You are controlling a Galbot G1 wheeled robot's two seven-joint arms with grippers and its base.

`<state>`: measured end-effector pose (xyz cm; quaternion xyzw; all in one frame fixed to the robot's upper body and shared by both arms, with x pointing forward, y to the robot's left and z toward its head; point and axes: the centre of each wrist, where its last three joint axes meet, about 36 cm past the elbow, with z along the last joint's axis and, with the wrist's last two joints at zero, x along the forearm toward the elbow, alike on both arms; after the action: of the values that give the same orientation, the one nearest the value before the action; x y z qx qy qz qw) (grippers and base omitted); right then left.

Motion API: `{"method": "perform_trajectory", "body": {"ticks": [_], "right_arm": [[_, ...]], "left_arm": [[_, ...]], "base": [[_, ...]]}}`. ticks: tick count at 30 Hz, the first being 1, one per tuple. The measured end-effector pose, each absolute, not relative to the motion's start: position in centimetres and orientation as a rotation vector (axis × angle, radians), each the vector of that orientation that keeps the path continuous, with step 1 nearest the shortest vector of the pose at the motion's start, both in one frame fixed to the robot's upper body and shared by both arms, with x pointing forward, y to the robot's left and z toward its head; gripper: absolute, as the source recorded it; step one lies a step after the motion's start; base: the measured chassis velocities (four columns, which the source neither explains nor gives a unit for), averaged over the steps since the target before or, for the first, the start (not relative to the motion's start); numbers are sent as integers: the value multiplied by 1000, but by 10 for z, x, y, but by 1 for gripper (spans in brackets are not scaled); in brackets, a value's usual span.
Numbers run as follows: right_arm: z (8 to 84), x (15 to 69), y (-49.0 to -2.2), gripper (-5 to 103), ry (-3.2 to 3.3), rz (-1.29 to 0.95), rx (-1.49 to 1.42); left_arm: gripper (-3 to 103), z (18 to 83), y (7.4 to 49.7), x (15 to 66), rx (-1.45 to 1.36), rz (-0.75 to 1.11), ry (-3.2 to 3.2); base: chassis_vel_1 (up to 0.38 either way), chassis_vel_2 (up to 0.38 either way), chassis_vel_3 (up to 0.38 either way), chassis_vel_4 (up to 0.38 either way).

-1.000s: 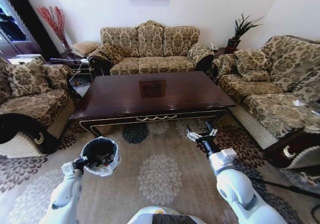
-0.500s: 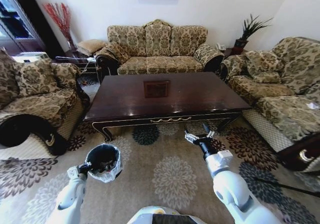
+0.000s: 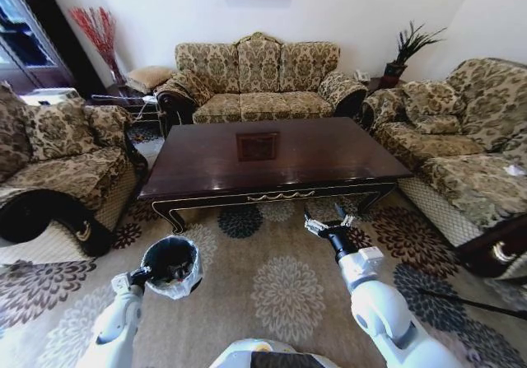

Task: Move to the front of the table and place the trash on the table into the trash bin.

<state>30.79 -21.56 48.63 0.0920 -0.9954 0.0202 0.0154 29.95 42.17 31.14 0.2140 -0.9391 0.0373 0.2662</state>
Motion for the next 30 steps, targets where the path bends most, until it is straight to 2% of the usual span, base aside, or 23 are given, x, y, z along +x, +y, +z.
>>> {"method": "perform_trajectory", "body": {"ticks": [30], "right_arm": [[487,308,-216,100,-3098,61,287]], "left_arm": [[1,312,422,300,577,100,-2537]], "base": [[0,0,0,0]]}}
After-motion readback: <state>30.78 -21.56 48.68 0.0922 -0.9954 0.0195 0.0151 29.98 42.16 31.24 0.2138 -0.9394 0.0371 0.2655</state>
